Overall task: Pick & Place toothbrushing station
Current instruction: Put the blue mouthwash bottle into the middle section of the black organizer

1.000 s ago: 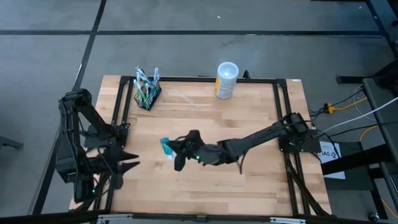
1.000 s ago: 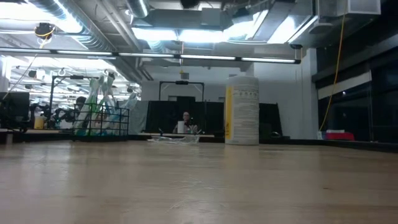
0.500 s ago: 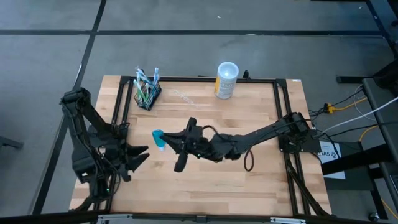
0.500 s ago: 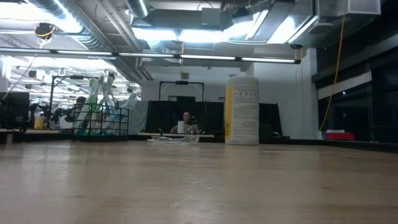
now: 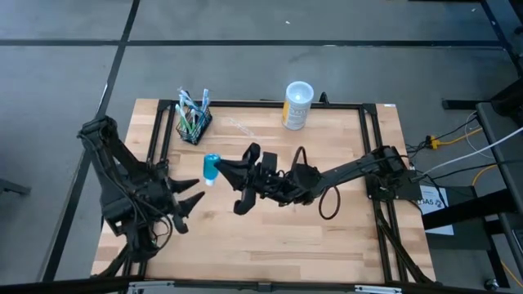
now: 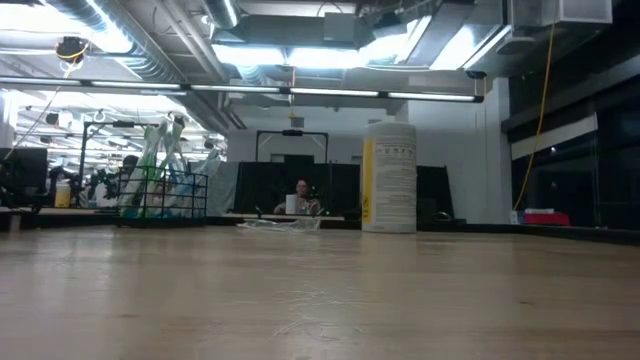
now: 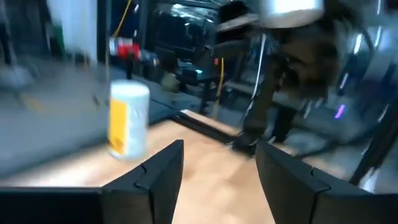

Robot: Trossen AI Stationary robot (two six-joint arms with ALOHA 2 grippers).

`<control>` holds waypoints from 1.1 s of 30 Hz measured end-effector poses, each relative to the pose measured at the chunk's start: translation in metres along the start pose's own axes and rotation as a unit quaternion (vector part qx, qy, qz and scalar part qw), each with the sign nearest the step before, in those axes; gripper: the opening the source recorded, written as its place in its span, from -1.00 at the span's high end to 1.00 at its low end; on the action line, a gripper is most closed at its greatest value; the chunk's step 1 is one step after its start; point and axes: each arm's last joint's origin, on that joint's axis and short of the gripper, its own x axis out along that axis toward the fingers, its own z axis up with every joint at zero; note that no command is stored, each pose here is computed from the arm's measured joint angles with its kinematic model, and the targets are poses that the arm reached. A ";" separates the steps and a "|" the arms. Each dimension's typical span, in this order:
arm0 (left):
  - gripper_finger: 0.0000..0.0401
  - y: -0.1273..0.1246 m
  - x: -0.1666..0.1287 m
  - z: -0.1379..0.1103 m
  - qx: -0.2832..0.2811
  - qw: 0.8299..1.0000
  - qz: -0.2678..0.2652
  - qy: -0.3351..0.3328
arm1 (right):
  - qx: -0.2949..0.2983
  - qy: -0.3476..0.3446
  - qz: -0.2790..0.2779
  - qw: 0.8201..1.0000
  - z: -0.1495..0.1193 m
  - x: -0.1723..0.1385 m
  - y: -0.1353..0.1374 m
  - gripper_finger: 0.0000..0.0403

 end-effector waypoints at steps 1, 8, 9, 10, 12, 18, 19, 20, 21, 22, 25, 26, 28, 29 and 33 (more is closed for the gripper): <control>0.01 -0.004 0.001 0.005 0.049 0.999 0.002 0.003 | 0.003 0.000 0.001 1.000 0.000 0.000 0.000 0.94; 0.00 -0.010 0.014 0.022 0.195 0.980 0.029 -0.001 | 0.037 -0.051 0.036 0.997 0.012 0.001 0.000 0.94; 0.01 -0.009 0.016 0.022 0.182 0.983 0.034 -0.002 | 0.040 -0.061 0.046 0.996 0.015 0.002 0.000 0.94; 0.01 -0.008 0.017 0.022 0.165 0.986 0.037 -0.004 | 0.041 -0.073 0.055 0.995 0.017 0.001 0.000 0.94; 0.01 -0.008 0.020 0.023 0.127 0.991 0.043 -0.009 | 0.040 -0.092 0.076 0.992 0.022 0.001 0.000 0.94; 0.01 -0.009 0.021 0.029 0.054 0.997 0.044 -0.013 | 0.029 -0.093 0.098 0.990 0.023 0.003 -0.003 0.94; 0.01 -0.011 0.020 0.034 0.072 0.996 0.044 -0.013 | 0.028 -0.097 0.098 0.990 0.024 0.003 -0.003 0.94; 0.01 -0.012 0.020 0.039 0.098 0.994 0.044 -0.011 | 0.028 -0.102 0.100 0.989 0.025 0.003 -0.003 0.94; 0.02 -0.014 0.020 0.045 0.129 0.991 0.043 -0.008 | 0.027 -0.110 0.105 0.988 0.027 0.003 -0.003 0.94; 0.03 -0.015 0.020 0.050 0.162 0.986 0.043 -0.002 | 0.026 -0.119 0.111 0.986 0.029 0.002 -0.003 0.94; 0.06 -0.019 0.026 0.069 0.254 0.966 0.043 0.018 | 0.030 -0.138 0.131 0.981 0.033 0.001 -0.001 0.94; 0.07 -0.020 0.027 0.075 0.274 0.961 0.039 0.027 | 0.033 -0.142 0.140 0.979 0.034 0.000 0.000 0.94; 0.09 -0.025 0.028 0.088 0.287 0.957 0.021 0.042 | 0.039 -0.153 0.155 0.975 0.036 -0.002 0.003 0.90; 0.09 -0.030 0.028 0.094 0.286 0.957 0.009 0.046 | 0.040 -0.158 0.161 0.973 0.036 -0.004 0.005 0.87; 0.10 -0.055 0.025 0.124 0.267 0.962 -0.054 0.027 | 0.027 -0.168 0.187 0.968 0.046 -0.007 0.011 0.83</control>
